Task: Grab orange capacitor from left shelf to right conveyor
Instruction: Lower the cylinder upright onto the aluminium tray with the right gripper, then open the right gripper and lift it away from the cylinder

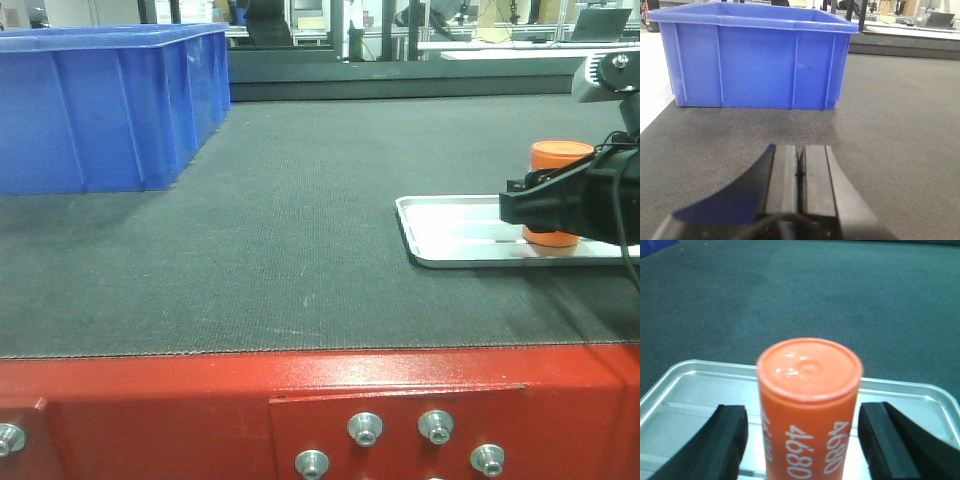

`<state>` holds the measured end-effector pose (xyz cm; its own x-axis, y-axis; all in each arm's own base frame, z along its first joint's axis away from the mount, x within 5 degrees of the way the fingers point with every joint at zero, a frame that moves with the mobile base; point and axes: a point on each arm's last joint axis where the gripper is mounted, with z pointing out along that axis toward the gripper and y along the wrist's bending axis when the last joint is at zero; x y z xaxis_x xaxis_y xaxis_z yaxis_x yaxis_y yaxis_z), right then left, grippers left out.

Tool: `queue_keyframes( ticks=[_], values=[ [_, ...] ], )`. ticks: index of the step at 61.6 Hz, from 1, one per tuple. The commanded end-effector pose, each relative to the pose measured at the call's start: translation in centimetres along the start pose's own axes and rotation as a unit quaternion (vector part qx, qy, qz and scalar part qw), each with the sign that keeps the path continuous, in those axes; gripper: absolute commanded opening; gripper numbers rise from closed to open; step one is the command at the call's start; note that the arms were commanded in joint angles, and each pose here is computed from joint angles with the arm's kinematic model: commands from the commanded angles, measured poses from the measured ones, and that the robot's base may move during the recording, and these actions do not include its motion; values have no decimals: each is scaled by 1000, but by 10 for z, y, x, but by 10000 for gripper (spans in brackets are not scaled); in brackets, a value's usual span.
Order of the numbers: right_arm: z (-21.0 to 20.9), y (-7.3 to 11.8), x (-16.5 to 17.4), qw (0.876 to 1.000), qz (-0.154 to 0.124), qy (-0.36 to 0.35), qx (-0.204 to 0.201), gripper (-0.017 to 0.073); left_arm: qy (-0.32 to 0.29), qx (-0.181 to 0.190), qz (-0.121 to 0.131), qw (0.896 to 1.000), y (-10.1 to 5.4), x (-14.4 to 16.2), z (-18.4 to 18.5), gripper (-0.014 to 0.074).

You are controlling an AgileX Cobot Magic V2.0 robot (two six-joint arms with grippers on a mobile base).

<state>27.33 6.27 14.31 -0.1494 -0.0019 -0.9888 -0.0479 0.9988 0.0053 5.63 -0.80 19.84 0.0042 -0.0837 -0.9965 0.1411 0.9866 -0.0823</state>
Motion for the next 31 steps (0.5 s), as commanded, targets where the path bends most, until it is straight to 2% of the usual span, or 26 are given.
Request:
queue_keyframes(
  ticks=[1,31],
  values=[
    [-1,0,-31,994,5,-111,0,564,-54,7,0,998,-1,-11,-2,-105],
    [-15,-3,-36,993,8,-118,-4,564,-54,7,0,998,-1,-11,-2,-105]
  ],
)
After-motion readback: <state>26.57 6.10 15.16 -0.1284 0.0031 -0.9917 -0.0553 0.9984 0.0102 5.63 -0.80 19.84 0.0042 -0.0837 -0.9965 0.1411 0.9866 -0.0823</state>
